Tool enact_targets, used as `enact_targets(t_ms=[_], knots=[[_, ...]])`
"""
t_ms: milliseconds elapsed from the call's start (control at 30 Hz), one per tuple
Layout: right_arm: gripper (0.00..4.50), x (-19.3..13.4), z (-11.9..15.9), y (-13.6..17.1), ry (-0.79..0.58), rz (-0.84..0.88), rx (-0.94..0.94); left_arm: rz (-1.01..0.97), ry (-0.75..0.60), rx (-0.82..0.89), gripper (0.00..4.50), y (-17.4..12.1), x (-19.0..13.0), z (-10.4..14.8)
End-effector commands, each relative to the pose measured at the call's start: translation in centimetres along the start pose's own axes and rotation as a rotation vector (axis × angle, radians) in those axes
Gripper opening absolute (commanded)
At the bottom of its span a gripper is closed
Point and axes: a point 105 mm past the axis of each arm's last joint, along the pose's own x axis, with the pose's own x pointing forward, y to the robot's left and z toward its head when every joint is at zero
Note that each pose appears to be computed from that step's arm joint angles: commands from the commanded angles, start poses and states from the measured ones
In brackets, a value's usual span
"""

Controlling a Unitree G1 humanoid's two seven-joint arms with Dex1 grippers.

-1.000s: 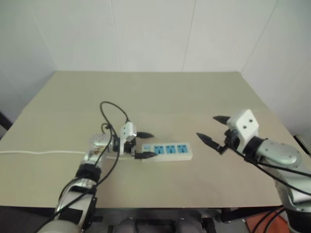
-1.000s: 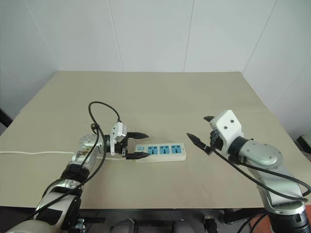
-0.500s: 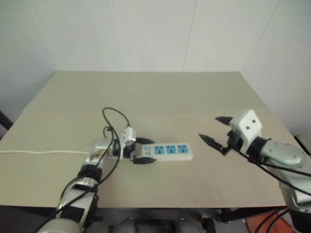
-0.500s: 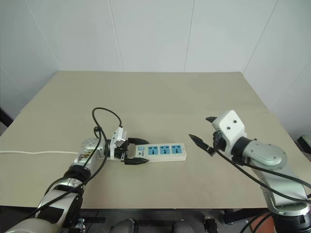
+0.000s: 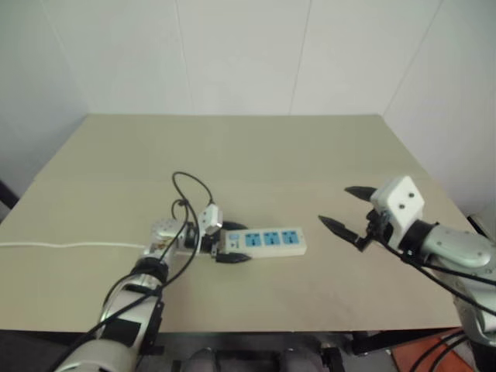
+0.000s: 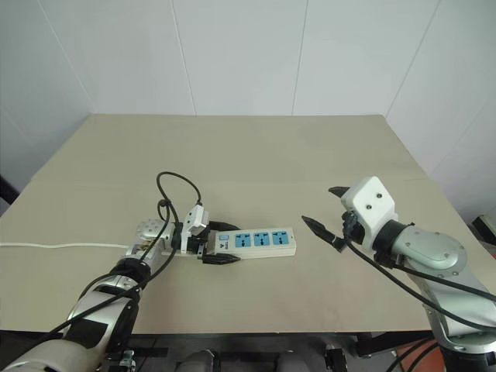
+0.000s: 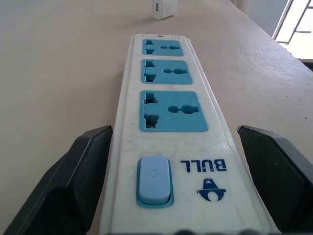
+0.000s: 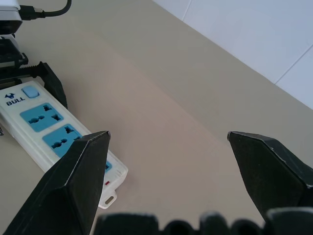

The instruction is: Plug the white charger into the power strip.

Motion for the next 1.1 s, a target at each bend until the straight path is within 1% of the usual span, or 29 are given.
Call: enact_targets(t_ms=[33, 200, 400, 567, 800, 900, 967, 1100], knots=[[4.50, -0.6, 1.1, -0.4, -0.028, -0.030, -0.033, -0.010, 0.033, -0.001, 4.46, 0.0, -0.9, -0.3], [4.50, -0.3, 1.0, -0.3, -0.034, -0.029, -0.027, 0.004, 0.039, 0.006, 4.46, 0.3, -1.3, -0.1], [4.50, -0.2, 1.1, -0.4, -0.038, -0.028, -0.027, 0.001, 0.035, -0.001, 4.46, 0.1, -1.0, -0.3], [4.50, -0.4, 1.1, -0.4, -0.031, -0.027, -0.031, -0.003, 0.021, -0.035, 4.46, -0.2, -0.1, -0.7], [4.50, -0.7, 1.2, -0.5, -0.026, -0.028, -0.040, -0.053, 0.000, -0.054, 4.46, -0.8, 1.0, -0.7], [4.50, -0.7, 1.3, -0.6, -0.027, -0.028, -0.040, -0.077, 0.003, -0.052, 3.93, -1.1, 1.1, -0.7], [4.50, -0.7, 1.3, -0.5, -0.029, -0.027, -0.040, -0.085, 0.004, -0.049, 3.35, -1.1, 1.1, -0.7], [4.50, -0.5, 1.3, -0.5, -0.031, -0.025, -0.038, -0.095, 0.002, -0.042, 3.31, -1.2, 1.0, -0.5]])
